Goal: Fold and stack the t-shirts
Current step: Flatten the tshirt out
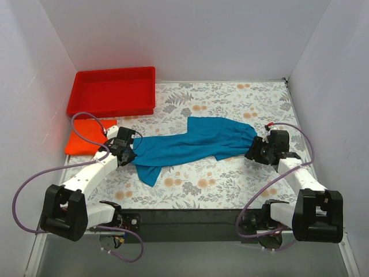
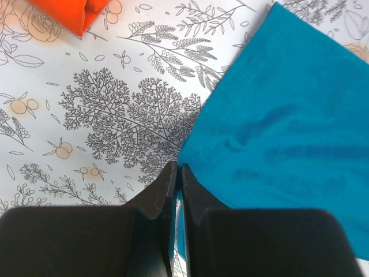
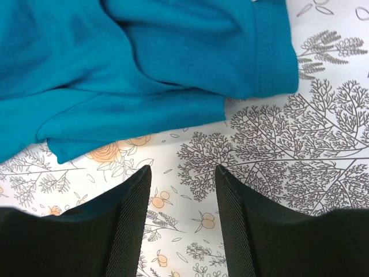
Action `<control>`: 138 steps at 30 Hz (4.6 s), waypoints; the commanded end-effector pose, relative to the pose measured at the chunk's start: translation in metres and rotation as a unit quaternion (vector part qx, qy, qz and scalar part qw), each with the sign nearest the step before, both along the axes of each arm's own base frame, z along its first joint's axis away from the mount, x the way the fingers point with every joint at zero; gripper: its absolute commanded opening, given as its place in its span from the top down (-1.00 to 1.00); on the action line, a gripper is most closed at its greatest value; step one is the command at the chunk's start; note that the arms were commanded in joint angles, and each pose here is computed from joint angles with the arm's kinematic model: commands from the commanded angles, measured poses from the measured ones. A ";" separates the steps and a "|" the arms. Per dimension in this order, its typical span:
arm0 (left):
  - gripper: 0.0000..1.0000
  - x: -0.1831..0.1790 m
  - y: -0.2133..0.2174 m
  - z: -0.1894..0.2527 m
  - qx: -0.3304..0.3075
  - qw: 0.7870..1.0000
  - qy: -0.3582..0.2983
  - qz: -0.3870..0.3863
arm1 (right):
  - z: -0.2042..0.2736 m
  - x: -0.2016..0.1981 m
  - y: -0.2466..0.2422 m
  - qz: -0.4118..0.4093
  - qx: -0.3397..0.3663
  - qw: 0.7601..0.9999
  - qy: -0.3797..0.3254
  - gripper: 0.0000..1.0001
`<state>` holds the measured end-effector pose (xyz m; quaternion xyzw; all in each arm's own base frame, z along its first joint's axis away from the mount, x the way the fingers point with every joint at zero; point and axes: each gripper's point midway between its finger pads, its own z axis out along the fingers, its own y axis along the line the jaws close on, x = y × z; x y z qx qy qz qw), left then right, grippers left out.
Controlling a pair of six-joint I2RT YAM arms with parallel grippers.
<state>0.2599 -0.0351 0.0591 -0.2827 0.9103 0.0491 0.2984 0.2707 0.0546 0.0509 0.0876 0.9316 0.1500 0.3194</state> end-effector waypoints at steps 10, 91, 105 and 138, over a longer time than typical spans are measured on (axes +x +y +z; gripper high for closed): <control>1.00 0.011 -0.003 0.022 -0.005 0.998 -0.052 -0.021 | -0.004 0.027 0.016 -0.005 0.162 0.985 -0.050 -0.17; 1.00 0.018 0.005 0.056 -0.001 0.992 -0.123 -0.016 | -0.024 0.013 -0.008 -0.042 -0.064 0.985 0.152 0.09; 1.00 0.017 0.005 0.055 0.000 0.992 -0.122 -0.017 | -0.040 0.006 -0.005 -0.044 -0.026 0.985 0.164 0.21; 1.00 0.106 -0.021 0.092 -0.011 0.991 -0.131 -0.010 | 0.052 0.116 -0.010 -0.035 -0.031 0.999 0.009 0.97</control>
